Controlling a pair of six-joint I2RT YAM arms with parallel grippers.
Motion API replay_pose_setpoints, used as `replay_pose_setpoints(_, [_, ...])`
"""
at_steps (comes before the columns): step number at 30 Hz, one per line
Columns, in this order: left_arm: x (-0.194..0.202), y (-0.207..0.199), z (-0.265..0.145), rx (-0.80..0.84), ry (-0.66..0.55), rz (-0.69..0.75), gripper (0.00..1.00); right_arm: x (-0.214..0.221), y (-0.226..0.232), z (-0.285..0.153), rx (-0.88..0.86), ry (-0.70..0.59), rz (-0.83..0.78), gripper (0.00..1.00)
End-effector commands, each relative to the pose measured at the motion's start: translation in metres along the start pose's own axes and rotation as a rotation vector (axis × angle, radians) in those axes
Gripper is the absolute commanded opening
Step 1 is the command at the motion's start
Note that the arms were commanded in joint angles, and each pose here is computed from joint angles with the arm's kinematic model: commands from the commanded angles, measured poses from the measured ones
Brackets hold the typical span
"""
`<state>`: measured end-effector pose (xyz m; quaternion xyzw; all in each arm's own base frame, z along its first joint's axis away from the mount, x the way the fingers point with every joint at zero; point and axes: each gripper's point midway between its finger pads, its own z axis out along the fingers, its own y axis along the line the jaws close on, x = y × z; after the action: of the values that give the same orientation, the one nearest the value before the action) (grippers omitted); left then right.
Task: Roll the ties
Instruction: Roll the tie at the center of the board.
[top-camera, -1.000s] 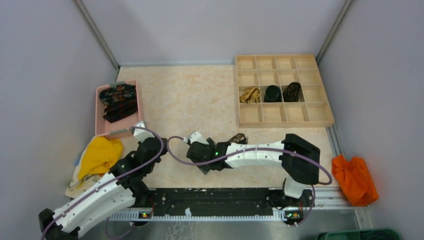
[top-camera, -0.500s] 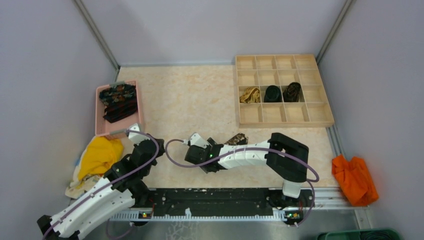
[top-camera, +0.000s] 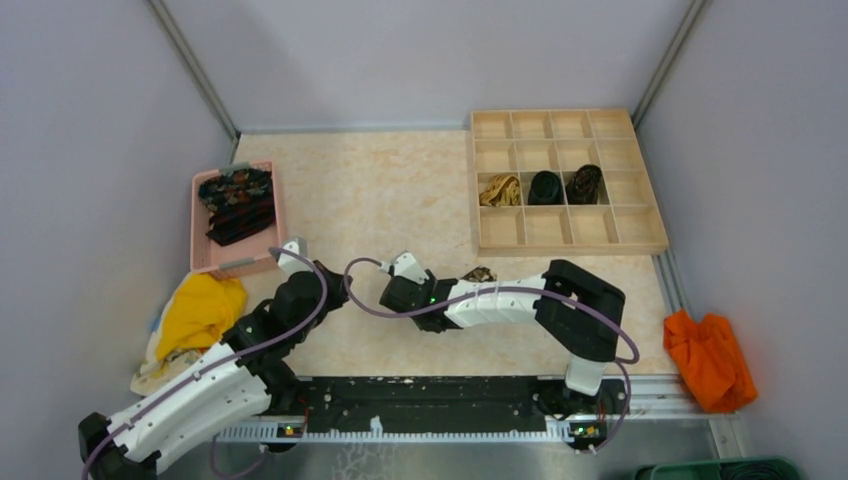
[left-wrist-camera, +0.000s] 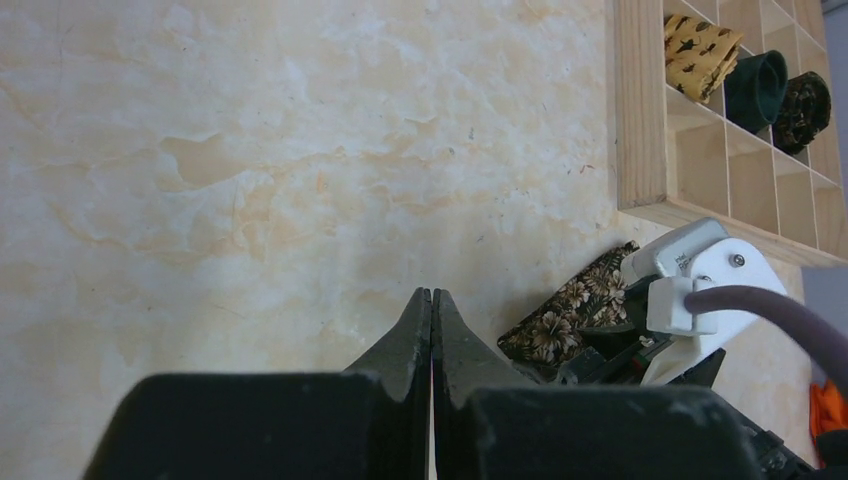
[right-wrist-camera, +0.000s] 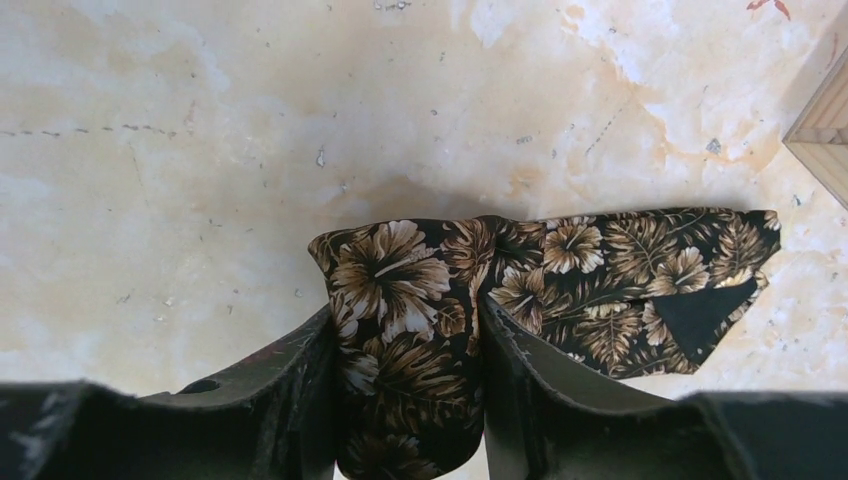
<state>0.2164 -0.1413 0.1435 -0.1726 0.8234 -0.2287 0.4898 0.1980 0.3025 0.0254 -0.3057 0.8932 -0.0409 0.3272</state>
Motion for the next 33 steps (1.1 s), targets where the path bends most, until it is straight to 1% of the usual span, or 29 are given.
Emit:
replay_pose_setpoints(1, [-0.02, -0.017, -0.007, 0.057, -0.051, -0.032, 0.0, 0.018, 0.016, 0.0, -0.146, 0.062, 0.09, 0.44])
replay_pose_setpoints(5, [-0.043, -0.017, -0.015, 0.05, -0.13, -0.026, 0.0, -0.002, 0.045, -0.026, -0.373, 0.005, 0.206, 0.43])
replay_pose_setpoints(8, [-0.057, -0.023, -0.018, 0.06, -0.172, -0.008, 0.0, -0.013, 0.058, -0.043, -0.485, -0.013, 0.275, 0.43])
replay_pose_setpoints(12, [-0.067, -0.034, -0.018, 0.076, -0.192, 0.015, 0.0, -0.018, 0.072, -0.056, -0.652, -0.013, 0.385, 0.43])
replay_pose_setpoints(17, [-0.066, -0.05, -0.011, 0.114, -0.176, 0.05, 0.0, -0.018, 0.068, -0.066, -0.777, -0.046, 0.532, 0.43])
replay_pose_setpoints(24, [-0.053, -0.065, 0.003, 0.155, -0.133, 0.076, 0.0, -0.005, 0.039, -0.062, -0.809, -0.072, 0.662, 0.43])
replay_pose_setpoints(33, [-0.032, -0.078, 0.024, 0.163, -0.051, 0.115, 0.0, 0.022, 0.015, -0.046, -0.807, -0.045, 0.739, 0.42])
